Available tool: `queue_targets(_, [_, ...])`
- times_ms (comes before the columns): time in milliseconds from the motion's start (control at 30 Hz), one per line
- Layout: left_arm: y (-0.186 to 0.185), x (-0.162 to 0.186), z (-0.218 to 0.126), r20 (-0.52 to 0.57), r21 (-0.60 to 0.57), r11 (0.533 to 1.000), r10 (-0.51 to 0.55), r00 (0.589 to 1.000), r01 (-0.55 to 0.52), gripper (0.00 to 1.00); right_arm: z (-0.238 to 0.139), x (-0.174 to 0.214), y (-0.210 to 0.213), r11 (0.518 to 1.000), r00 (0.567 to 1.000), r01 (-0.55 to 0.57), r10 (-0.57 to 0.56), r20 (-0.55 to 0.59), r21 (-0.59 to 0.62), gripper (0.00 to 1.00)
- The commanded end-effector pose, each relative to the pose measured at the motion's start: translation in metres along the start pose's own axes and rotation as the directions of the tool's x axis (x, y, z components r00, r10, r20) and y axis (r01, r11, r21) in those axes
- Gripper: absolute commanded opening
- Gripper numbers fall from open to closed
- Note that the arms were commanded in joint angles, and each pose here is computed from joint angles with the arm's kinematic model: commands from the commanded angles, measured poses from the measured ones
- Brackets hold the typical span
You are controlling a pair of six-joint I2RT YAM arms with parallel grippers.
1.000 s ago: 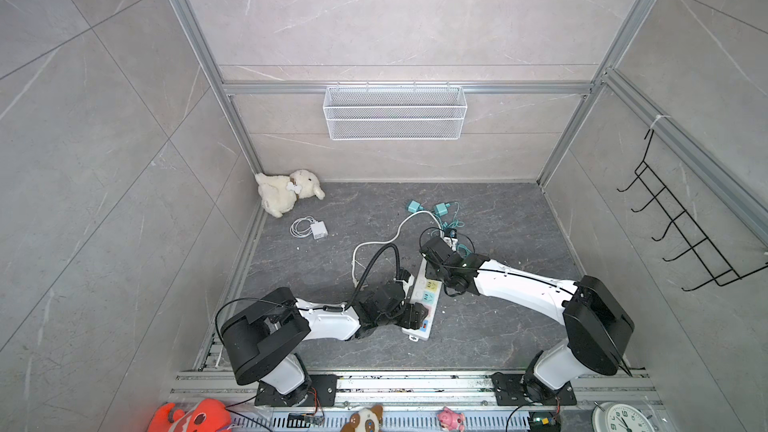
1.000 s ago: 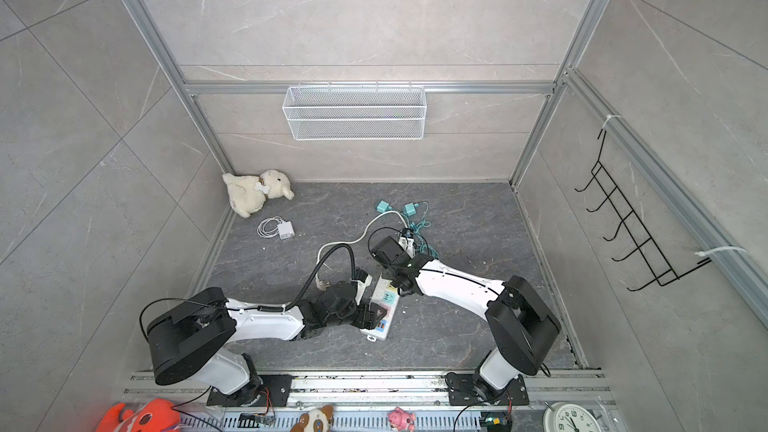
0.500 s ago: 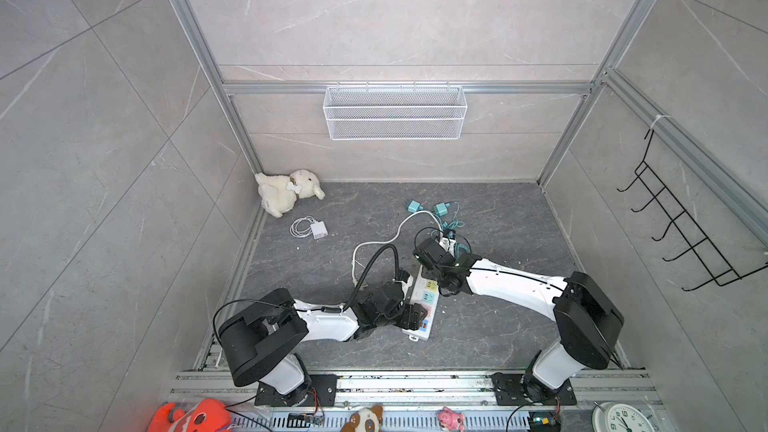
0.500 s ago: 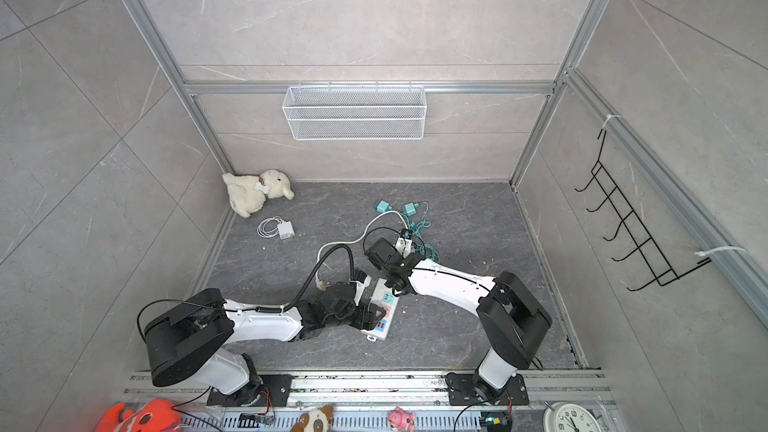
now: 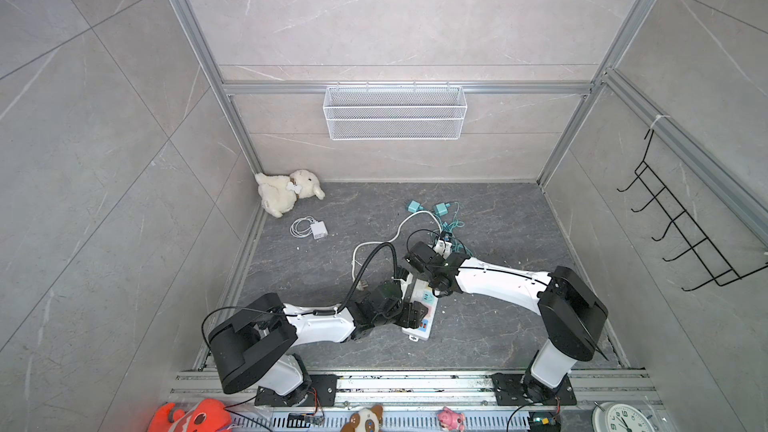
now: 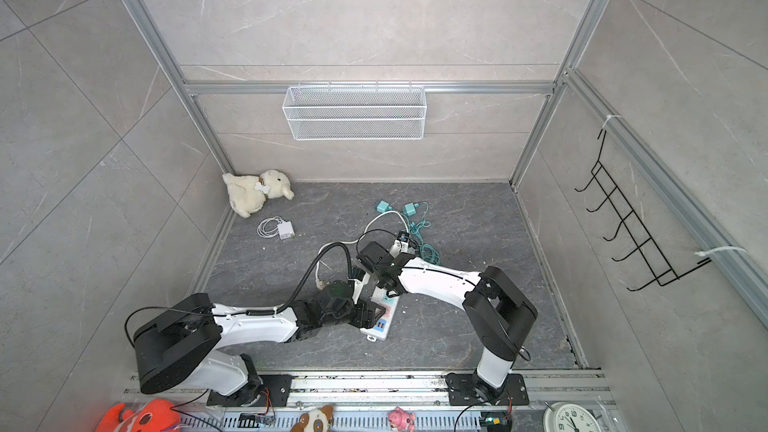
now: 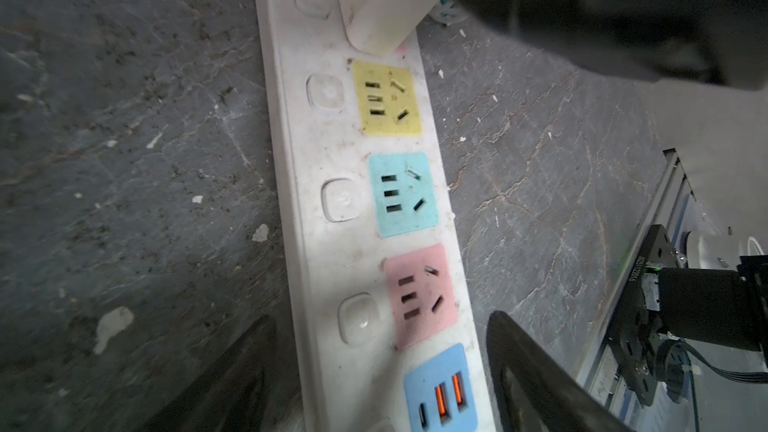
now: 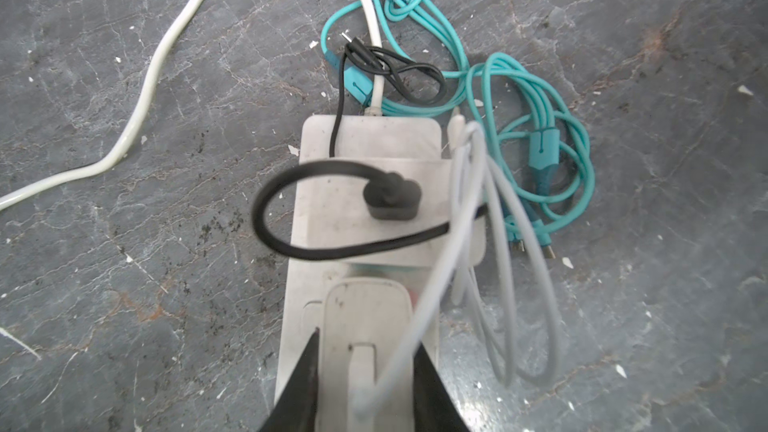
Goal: Insert the plug
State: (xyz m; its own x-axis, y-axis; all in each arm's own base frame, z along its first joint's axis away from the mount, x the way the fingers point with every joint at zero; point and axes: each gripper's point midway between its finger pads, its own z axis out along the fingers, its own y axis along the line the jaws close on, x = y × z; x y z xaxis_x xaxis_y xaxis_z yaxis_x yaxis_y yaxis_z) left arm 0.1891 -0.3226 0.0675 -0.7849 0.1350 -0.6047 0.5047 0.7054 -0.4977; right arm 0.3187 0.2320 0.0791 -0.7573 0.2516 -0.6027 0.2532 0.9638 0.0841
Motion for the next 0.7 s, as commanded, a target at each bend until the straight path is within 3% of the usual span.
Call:
queue_targets(0, [-0.001, -0.015, -0.017, 0.057, -0.032, 0.999, 0.039, 0.998, -0.037, 0.82, 0.019, 0.041, -0.017, 0.995, 0.989, 0.054, -0.043, -0.139, 0.078, 0.09])
queue_targets(167, [0.011, -0.032, -0.047, 0.125, -0.138, 0.989, 0.075, 0.989, -0.058, 0.86, 0.028, 0.049, -0.012, 0.993, 0.982, 0.084, -0.069, -0.175, 0.084, 0.09])
queue_targets(400, [0.048, -0.043, -0.096, 0.2, -0.354, 0.933, 0.146, 0.969, -0.067, 0.94, 0.03, 0.05, -0.002, 0.994, 0.979, 0.092, -0.079, -0.187, 0.063, 0.14])
queue_targets(533, [0.075, -0.041, -0.117, 0.219, -0.47, 0.882, 0.138, 0.966, -0.02, 0.97, 0.02, 0.04, -0.003, 0.996, 0.985, 0.074, -0.065, -0.161, 0.051, 0.2])
queue_targets(667, [0.106, -0.037, -0.136, 0.272, -0.557, 0.825, 0.069, 0.96, 0.098, 0.99, 0.009, 0.033, -0.001, 0.998, 0.988, 0.055, -0.052, -0.145, 0.019, 0.31])
